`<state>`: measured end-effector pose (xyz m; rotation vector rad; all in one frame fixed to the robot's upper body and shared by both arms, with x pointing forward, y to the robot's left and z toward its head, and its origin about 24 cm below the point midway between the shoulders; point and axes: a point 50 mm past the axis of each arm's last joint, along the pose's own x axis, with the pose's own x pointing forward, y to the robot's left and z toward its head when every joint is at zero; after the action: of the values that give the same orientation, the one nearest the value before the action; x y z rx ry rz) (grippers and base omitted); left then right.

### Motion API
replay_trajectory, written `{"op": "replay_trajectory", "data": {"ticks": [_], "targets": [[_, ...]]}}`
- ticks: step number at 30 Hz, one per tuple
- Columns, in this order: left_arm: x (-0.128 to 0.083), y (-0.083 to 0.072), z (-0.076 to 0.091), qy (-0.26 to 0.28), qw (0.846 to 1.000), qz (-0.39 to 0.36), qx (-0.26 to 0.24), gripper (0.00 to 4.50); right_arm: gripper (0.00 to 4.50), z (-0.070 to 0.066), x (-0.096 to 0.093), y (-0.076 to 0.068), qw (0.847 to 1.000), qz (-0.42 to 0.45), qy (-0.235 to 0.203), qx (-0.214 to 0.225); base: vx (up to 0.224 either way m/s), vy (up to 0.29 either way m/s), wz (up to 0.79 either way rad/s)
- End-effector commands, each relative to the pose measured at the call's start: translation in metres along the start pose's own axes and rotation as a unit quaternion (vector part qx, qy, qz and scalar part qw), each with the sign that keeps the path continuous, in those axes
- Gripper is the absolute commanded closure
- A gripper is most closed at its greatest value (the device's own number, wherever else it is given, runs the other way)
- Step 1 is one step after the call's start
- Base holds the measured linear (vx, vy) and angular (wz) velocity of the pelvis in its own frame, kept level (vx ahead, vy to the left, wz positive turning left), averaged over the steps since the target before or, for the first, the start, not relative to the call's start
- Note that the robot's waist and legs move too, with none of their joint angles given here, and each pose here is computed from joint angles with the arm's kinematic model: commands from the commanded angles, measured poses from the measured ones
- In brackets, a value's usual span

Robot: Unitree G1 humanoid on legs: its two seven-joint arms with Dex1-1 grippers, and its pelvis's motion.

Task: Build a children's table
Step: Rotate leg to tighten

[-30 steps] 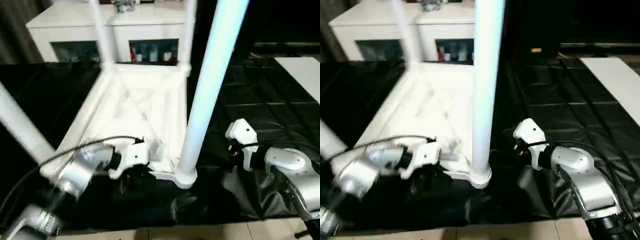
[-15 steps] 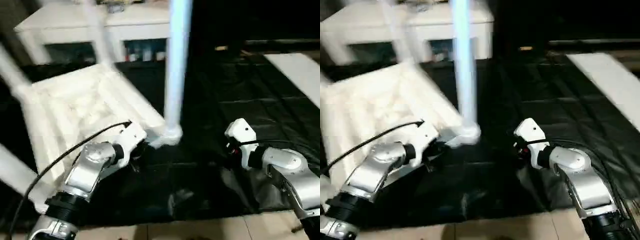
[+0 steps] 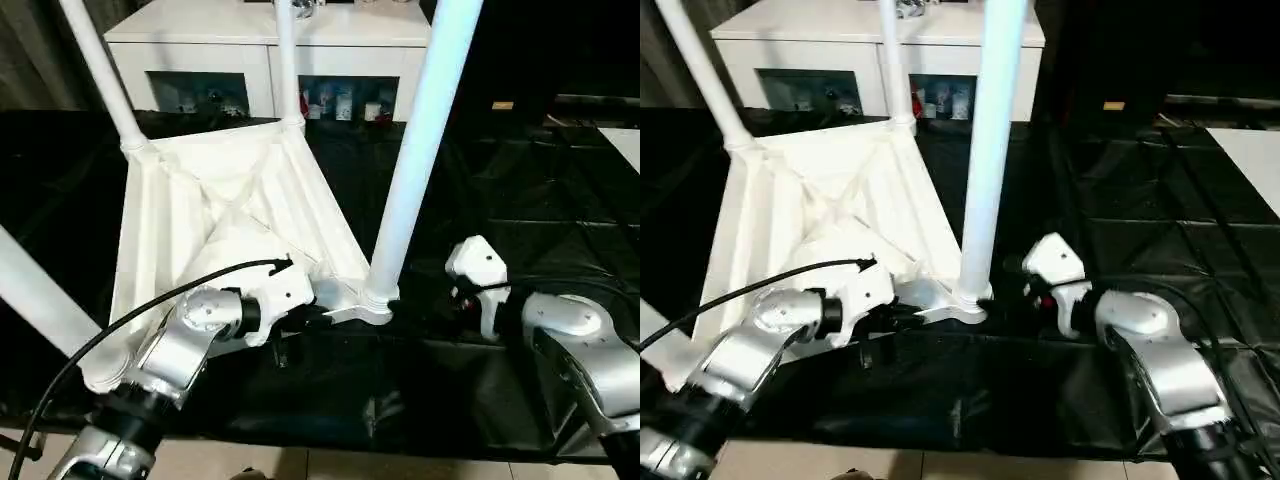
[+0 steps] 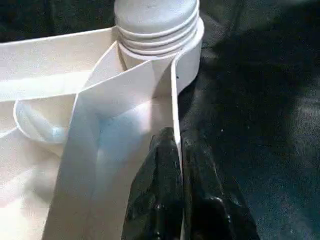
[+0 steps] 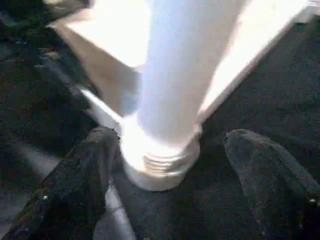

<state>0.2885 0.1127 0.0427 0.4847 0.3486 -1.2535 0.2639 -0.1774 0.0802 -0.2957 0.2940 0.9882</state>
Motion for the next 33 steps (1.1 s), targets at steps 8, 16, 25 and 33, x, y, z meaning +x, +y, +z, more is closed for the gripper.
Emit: {"op": "replay_trajectory", "data": {"ticks": [8, 16, 25, 33], "targets": [[0.016, -0.009, 0.009, -0.018, 0.996, -0.081, 0.034, 4.50, 0.12, -0.002, 0.014, -0.006, 1.000, 0.013, 0.009, -0.013, 0.000, 0.000, 0.00], [0.020, -0.011, 0.014, -0.031, 0.993, -0.108, 0.045, 4.50, 0.12, -0.009, 0.020, -0.012, 0.998, 0.041, 0.031, -0.024, 0.000, 0.000, 0.00], [0.019, -0.009, 0.012, -0.027, 0.993, -0.107, 0.046, 4.50, 0.80, -0.009, 0.021, -0.016, 0.999, 0.047, 0.014, -0.007, 0.000, 0.000, 0.00], [0.018, -0.009, 0.010, -0.021, 0.992, -0.117, 0.045, 4.50, 1.37, -0.011, 0.022, -0.014, 0.999, 0.054, 0.008, -0.005, 0.000, 0.000, 0.00]]}}
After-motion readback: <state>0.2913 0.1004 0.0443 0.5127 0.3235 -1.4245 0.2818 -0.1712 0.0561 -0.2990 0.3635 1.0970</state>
